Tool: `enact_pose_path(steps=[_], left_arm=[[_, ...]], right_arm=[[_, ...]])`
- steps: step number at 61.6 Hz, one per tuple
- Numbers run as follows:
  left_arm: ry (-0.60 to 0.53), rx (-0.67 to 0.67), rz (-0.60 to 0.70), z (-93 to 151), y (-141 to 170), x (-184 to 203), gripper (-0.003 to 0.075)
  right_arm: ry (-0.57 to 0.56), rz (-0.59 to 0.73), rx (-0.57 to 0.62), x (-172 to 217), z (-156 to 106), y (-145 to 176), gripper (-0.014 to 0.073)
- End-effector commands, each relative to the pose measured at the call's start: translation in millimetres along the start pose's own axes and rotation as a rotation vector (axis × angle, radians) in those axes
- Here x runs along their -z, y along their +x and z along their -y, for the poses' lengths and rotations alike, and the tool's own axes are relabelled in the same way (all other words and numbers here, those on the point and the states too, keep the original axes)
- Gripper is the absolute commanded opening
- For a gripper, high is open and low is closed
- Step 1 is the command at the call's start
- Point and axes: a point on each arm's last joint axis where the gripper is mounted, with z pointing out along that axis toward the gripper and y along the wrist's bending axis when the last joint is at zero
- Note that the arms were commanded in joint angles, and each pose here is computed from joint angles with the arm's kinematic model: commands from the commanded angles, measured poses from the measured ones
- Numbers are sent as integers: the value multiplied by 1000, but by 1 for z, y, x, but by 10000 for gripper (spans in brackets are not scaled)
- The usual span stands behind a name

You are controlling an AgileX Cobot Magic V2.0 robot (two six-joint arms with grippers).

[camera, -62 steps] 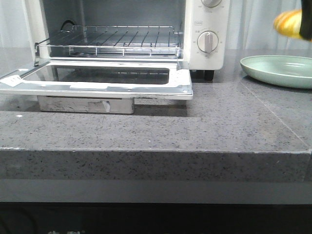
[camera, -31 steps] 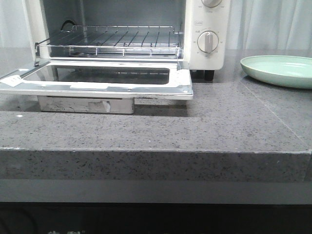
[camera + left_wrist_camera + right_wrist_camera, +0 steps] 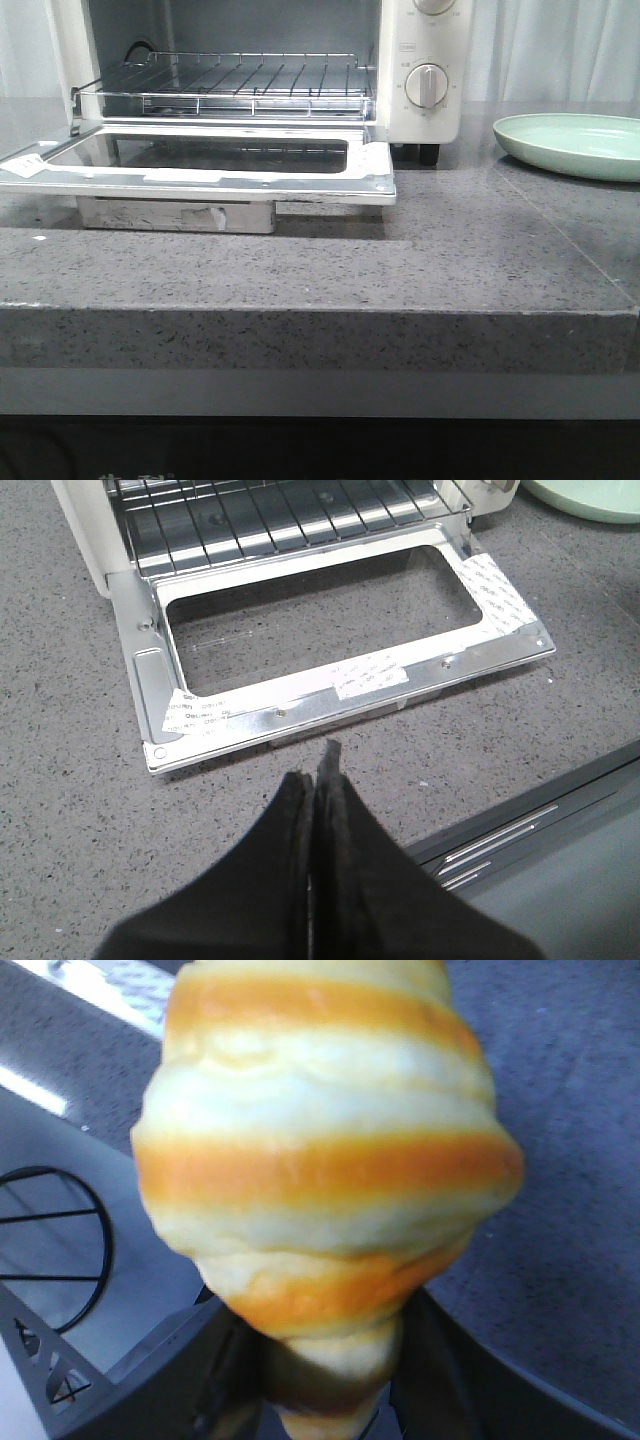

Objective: Put bread in oven
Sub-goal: 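Lift the croissant with the right gripper and carry it toward the oven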

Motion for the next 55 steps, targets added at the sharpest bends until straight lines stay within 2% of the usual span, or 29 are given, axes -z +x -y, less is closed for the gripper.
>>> enact_pose_path(steps=[1,14,24,41,55], left_arm=[[12,5,105,1,-13,7,-18],[12,5,105,1,-13,7,-18],[12,5,105,1,-13,7,-18],[12,5,105,1,-13,7,-18],[12,5,105,1,-13,7,-18]], right_arm=[[-31,74,33,2,-20,-11,223],[23,24,107,-35,-57,-38,223],[98,29,118,-61,-77,-68,223],[228,114,86,-94,-85,-126,223],[288,136,57,-127,-79,-157,223]])
